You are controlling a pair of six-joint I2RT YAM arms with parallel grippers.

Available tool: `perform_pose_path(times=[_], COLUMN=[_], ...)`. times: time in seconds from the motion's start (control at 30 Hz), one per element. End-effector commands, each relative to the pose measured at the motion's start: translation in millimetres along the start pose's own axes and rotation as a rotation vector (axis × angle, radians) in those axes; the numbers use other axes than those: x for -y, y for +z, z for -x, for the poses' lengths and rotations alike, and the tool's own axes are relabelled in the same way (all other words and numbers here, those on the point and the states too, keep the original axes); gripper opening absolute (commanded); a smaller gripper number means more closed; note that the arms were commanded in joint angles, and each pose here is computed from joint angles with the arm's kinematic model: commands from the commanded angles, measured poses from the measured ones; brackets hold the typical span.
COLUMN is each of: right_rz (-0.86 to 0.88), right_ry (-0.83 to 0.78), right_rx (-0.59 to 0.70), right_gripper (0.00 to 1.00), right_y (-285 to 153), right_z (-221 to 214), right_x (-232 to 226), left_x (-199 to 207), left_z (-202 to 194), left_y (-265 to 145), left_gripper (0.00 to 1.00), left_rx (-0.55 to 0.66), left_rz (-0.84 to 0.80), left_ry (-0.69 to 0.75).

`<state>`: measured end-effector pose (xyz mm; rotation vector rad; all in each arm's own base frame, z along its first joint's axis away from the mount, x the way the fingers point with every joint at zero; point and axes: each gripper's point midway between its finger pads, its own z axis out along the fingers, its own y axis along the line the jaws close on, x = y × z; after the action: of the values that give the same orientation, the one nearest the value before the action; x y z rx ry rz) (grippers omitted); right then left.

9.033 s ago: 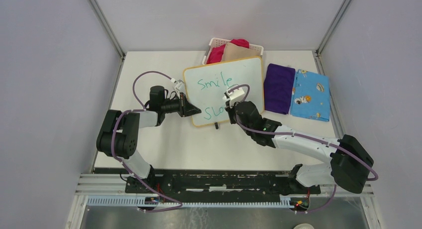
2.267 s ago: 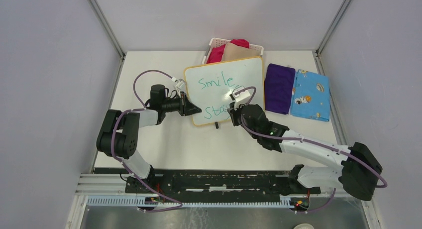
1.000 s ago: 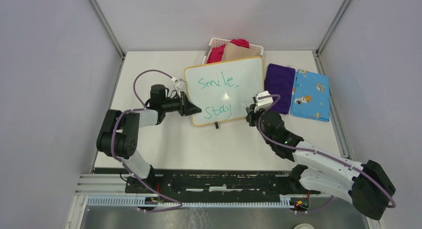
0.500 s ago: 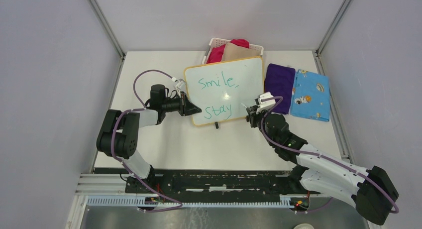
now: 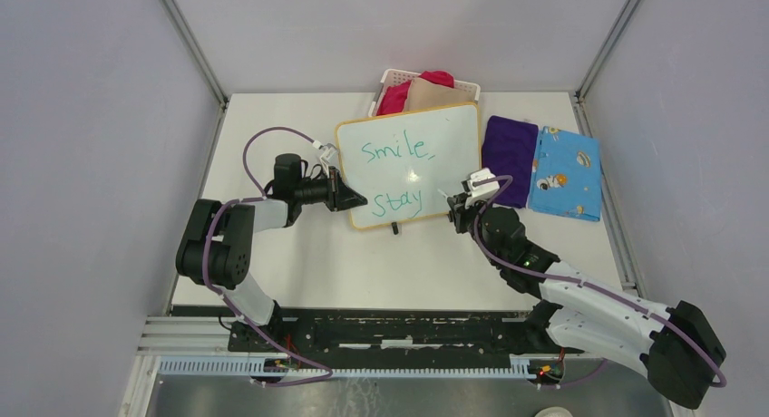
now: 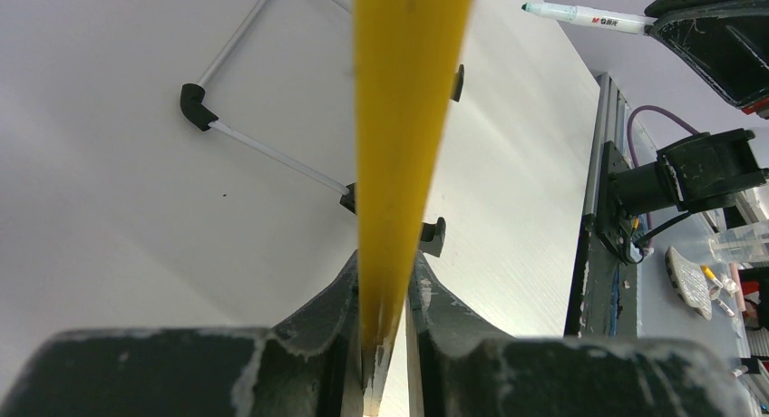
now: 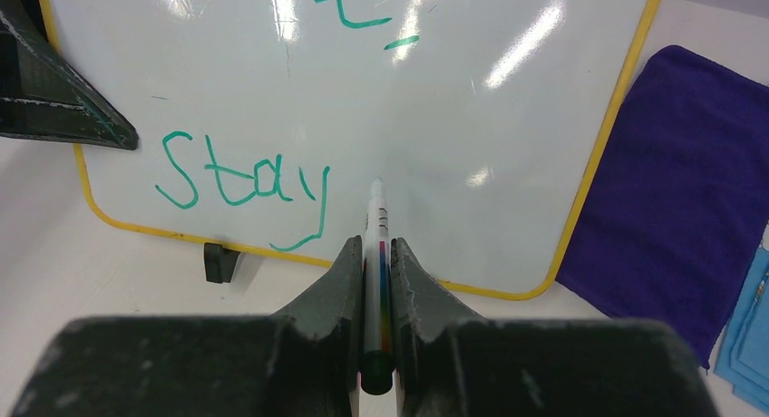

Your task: Write a sentence on the whiteboard

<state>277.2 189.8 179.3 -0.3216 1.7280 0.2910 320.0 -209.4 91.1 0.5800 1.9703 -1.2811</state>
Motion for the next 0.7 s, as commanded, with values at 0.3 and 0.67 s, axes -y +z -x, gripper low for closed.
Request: perform_pose_path(times=[0.3, 0.67], right_rz=[0.021, 0.013], right_ry=[0.015, 0.007], right_rx=[0.042, 0.005], right_gripper=[0.00, 0.00], right_y=[8, 19], right_z=[22, 22], right_x=[-11, -16], left_x=[-21, -21], left_z=[-41, -40], left_y=[3, 3], left_gripper=[0.02, 0.02], left_rx=[-0.107, -0.106], left_rz=[0.114, 0.113], left_ry=[-0.078, -0.079])
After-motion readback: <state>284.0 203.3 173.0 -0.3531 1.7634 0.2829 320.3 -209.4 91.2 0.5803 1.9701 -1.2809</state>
